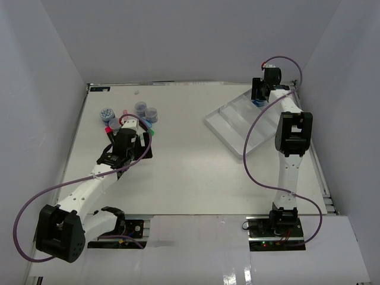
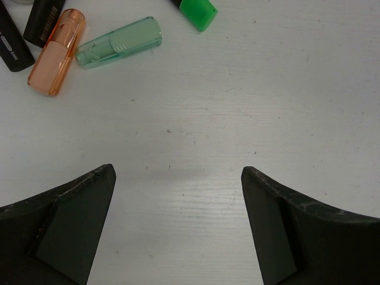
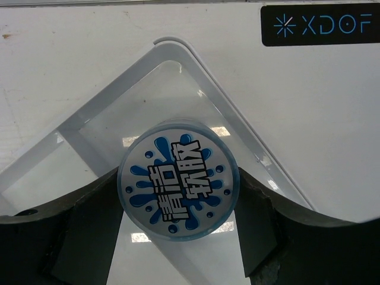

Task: Sort the stationery into containers
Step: Place the stationery in the storage box, then pick up the stationery from the center of the board.

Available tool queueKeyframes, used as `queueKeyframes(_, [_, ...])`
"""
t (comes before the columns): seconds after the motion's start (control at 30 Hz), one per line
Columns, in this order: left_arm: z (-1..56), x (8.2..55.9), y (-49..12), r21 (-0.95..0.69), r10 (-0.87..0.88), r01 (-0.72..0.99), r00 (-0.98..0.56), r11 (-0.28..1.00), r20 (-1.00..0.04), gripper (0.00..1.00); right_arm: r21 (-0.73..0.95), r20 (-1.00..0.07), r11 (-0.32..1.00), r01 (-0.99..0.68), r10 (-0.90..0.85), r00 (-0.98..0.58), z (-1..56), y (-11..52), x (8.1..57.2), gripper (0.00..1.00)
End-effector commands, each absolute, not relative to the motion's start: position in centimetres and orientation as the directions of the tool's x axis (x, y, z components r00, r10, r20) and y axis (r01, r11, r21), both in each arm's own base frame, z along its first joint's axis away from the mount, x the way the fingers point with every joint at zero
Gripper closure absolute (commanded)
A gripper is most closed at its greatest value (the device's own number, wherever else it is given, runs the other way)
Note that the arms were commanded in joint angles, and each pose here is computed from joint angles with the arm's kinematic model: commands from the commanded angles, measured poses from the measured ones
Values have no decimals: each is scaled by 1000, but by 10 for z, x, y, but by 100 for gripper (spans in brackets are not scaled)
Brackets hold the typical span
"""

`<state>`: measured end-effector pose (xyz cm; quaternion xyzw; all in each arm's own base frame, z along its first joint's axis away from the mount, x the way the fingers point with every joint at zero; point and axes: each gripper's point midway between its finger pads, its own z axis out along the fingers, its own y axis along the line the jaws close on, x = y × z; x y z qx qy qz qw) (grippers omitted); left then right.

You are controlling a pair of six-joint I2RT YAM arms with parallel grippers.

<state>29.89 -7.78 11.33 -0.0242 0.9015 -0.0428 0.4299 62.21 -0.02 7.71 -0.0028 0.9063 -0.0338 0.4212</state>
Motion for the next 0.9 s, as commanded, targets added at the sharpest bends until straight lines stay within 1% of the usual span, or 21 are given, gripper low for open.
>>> queueKeyframes(0.0, [125,306,-77,-100,-88,-13,-601,995,-795,2,-74,-827,997,24,-47,-561,106,-6,643,48])
queueKeyframes(0.03, [124,306,-77,-101,-89,-13,-603,995,-792,2,-73,-829,997,23,-47,-557,109,-5,643,33])
queueKeyframes(0.1, [121,306,-77,-97,-86,-15,-613,995,-786,2,-57,-833,998,12,-41,-551,114,-3,643,23])
queueKeyframes(0.13, [122,307,-77,-95,-86,-17,-612,995,-786,2,-52,-843,999,7,-40,-537,126,-1,642,17])
queueKeyframes(0.2, [124,308,-77,-106,-104,-33,-609,994,-786,2,-38,-846,999,-9,-37,-531,138,3,636,12])
queueKeyframes(0.23, [124,307,-77,-115,-113,-37,-609,993,-785,2,-33,-865,999,-16,-37,-501,162,4,632,6])
queueKeyframes(0.3, [128,309,-82,-148,-144,-43,-610,988,-780,2,-20,-875,999,-45,-40,-482,182,10,624,2])
queueKeyframes(0.33, [126,309,-87,-167,-149,-30,-626,986,-766,2,-28,-897,998,-56,-50,-438,212,10,618,3])
queueKeyframes(0.37, [127,310,-88,-177,-158,-34,-629,984,-761,2,-29,-905,998,-62,-53,-421,225,11,614,4])
queueKeyframes(0.4, [125,309,-89,-191,-185,-61,-645,980,-741,2,-22,-908,996,-82,-54,-414,236,15,608,6])
queueKeyframes(0.43, [133,316,-87,-191,-197,-79,-635,978,-747,2,-26,-926,996,-81,-55,-374,266,15,598,9])
queueKeyframes(0.47, [129,319,-84,-179,-205,-106,-647,978,-734,2,-12,-931,993,-116,-53,-362,276,21,591,10])
queueKeyframes(0.5, [128,320,-79,-167,-215,-136,-660,977,-720,2,0,-935,991,-137,-48,-350,288,25,583,10])
queueKeyframes(0.53, [141,330,-73,-185,-246,-162,-638,969,-729,2,8,-943,988,-153,-44,-330,304,29,566,10])
queueKeyframes(0.6, [145,343,-63,-190,-274,-199,-624,961,-732,2,32,-950,982,-187,-28,-312,315,37,546,10])
queueKeyframes(0.63, [158,355,-46,-203,-312,-246,-588,948,-746,2,36,-959,979,-202,-23,-282,325,39,529,10])
queueKeyframes(0.7, [160,367,-26,-190,-340,-307,-571,932,-747,2,42,-967,973,-228,-18,-255,332,44,513,10])
queueKeyframes(0.73, [163,374,-4,-185,-368,-361,-546,914,-753,2,38,-978,968,-249,-14,-206,351,48,500,10])
queueKeyframes(0.77, [175,384,8,-188,-383,-391,-510,901,-770,2,49,-974,965,-256,-10,-226,339,49,492,10])
queueKeyframes(0.83, [170,394,44,-166,-419,-483,-481,860,-770,2,79,-982,956,-282,25,-187,354,56,475,10])
queueKeyframes(0.87, [180,405,54,-177,-429,-503,-446,846,-786,2,99,-977,951,-294,37,-210,340,59,469,10])
